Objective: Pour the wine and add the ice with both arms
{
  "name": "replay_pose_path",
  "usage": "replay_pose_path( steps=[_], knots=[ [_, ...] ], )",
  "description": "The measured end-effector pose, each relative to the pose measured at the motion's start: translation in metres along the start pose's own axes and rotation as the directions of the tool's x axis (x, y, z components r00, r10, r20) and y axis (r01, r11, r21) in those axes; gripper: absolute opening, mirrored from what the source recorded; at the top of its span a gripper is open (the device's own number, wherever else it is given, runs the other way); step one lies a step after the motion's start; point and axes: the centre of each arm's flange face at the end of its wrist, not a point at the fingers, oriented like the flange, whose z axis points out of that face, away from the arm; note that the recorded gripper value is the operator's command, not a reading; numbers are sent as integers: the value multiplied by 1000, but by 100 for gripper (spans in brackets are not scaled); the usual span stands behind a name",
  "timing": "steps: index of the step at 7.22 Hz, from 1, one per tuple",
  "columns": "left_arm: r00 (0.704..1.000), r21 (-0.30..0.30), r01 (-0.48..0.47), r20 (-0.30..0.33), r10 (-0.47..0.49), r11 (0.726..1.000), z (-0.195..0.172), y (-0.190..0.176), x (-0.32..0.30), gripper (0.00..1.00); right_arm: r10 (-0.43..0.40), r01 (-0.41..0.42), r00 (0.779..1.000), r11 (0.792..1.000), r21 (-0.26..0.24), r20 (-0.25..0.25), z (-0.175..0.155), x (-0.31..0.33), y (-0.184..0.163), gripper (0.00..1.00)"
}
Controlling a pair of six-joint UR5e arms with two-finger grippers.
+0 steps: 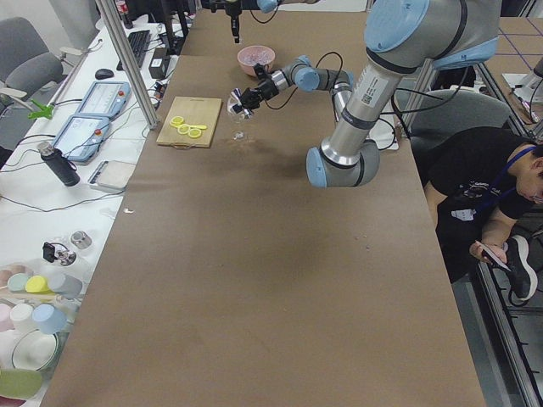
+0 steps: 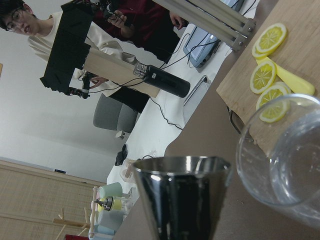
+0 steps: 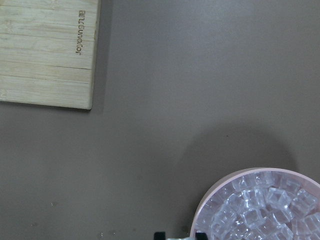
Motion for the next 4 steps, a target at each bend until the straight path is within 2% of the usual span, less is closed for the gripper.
replay_pose_path(
  steps=[4],
  knots=[
    [999, 14, 40, -10, -40, 999, -6, -5, -12, 5, 0, 0, 1000, 1000, 0, 2, 0, -1, 0, 0]
  ],
)
